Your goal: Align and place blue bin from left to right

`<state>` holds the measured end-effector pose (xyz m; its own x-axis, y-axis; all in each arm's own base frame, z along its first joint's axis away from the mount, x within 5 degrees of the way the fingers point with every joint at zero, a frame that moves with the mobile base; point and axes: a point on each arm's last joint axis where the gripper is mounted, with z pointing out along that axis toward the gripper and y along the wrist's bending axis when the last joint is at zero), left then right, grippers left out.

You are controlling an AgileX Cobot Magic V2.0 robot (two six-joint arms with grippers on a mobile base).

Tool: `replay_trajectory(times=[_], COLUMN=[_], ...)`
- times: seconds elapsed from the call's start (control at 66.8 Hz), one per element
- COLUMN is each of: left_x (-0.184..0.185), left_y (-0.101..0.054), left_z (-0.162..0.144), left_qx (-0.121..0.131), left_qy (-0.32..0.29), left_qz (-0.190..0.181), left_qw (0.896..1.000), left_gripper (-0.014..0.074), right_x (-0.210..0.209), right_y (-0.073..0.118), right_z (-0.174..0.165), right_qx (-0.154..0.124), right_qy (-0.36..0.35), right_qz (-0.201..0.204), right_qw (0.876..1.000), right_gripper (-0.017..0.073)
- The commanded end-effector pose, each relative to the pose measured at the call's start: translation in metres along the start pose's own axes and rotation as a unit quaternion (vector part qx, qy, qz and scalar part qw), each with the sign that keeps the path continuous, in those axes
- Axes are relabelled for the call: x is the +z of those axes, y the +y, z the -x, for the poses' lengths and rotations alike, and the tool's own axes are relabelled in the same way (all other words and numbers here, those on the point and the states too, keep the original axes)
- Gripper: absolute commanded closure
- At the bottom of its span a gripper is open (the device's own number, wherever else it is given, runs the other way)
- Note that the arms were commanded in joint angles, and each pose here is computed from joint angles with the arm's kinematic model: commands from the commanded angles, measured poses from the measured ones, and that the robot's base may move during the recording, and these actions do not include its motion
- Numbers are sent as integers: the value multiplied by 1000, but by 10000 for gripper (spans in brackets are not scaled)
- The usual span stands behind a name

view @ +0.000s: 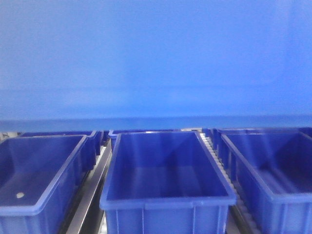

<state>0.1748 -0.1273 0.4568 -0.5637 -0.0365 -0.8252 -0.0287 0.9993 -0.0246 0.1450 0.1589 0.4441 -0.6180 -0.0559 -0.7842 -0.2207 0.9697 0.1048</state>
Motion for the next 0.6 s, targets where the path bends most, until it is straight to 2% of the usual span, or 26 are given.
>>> replay_trajectory(times=[0.0, 0.584], left_x=[-6, -6], left_y=[-4, -4], left_z=[7, 7], left_qx=[3, 3], left_qy=[-35, -35], left_qz=[-33, -33], left_qw=[999, 999], left_gripper=[704, 704], right_x=[-7, -7], right_y=[3, 3], right_z=[10, 10], right_qx=[-5, -5], right_qy=[-53, -53], right_qz=[35, 35], right_qw=[998, 998], right_gripper=[629, 629])
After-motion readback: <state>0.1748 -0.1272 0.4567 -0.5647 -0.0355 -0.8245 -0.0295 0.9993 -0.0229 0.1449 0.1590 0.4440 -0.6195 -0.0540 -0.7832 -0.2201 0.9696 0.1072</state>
